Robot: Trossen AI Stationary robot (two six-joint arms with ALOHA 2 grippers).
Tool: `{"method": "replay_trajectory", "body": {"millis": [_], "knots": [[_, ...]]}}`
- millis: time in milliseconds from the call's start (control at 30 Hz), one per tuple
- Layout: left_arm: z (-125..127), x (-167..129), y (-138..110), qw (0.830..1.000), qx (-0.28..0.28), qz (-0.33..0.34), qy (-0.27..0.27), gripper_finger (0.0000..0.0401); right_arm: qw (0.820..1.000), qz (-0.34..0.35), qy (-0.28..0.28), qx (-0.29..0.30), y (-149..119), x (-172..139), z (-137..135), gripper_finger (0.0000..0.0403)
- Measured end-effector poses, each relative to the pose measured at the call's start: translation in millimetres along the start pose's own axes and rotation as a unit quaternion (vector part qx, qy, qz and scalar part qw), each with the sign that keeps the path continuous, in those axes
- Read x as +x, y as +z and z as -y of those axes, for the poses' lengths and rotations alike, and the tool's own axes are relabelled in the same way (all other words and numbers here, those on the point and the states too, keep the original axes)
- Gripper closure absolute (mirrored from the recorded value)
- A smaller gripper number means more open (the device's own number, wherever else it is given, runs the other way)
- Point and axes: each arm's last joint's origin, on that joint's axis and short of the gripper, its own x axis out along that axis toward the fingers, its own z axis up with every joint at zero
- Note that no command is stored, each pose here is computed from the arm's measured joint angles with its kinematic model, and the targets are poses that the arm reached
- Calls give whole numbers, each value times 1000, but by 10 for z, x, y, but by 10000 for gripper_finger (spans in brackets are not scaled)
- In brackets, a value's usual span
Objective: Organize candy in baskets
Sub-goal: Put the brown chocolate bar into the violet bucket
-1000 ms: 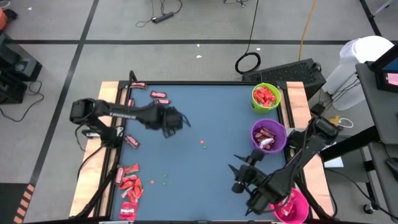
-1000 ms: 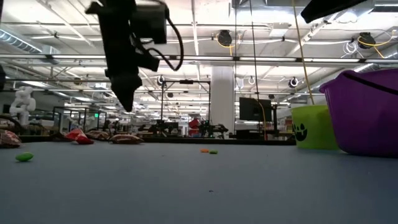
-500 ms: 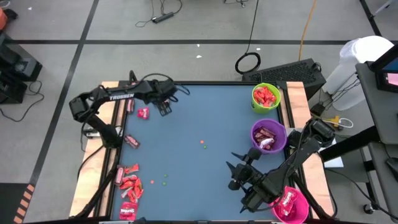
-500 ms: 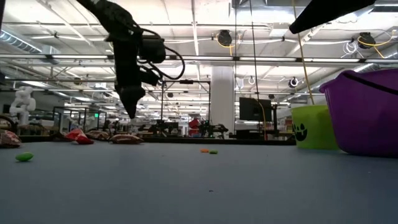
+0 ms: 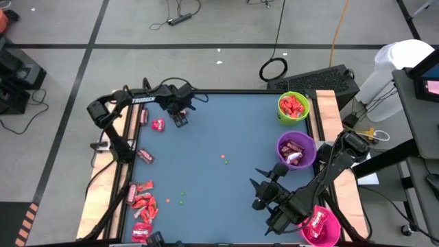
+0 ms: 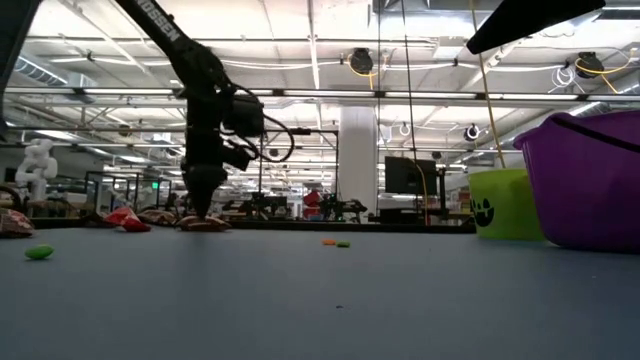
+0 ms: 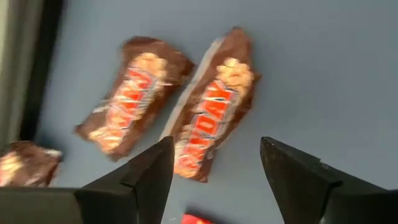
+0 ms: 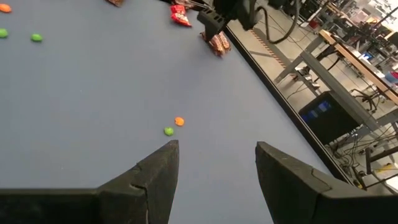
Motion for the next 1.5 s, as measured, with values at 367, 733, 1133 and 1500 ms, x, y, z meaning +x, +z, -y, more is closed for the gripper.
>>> {"method": "replay_trajectory", "body": {"millis": [367,733,1133,1500], "knots": [[25,241,80,1000,16,-15,21,259,1000,-13,6,3,-3,8,-1,202],[232,-131,66,999,34,29,4,370,1000,-9,9,6,18,22,-16,202],[1160,-1244,15,938,108,315,-93,375,999,46,-7,9,89,37,-53,202],[2095,-1743,-221,820,239,477,-208,376,998,62,10,-2,154,30,-135,202]]}}
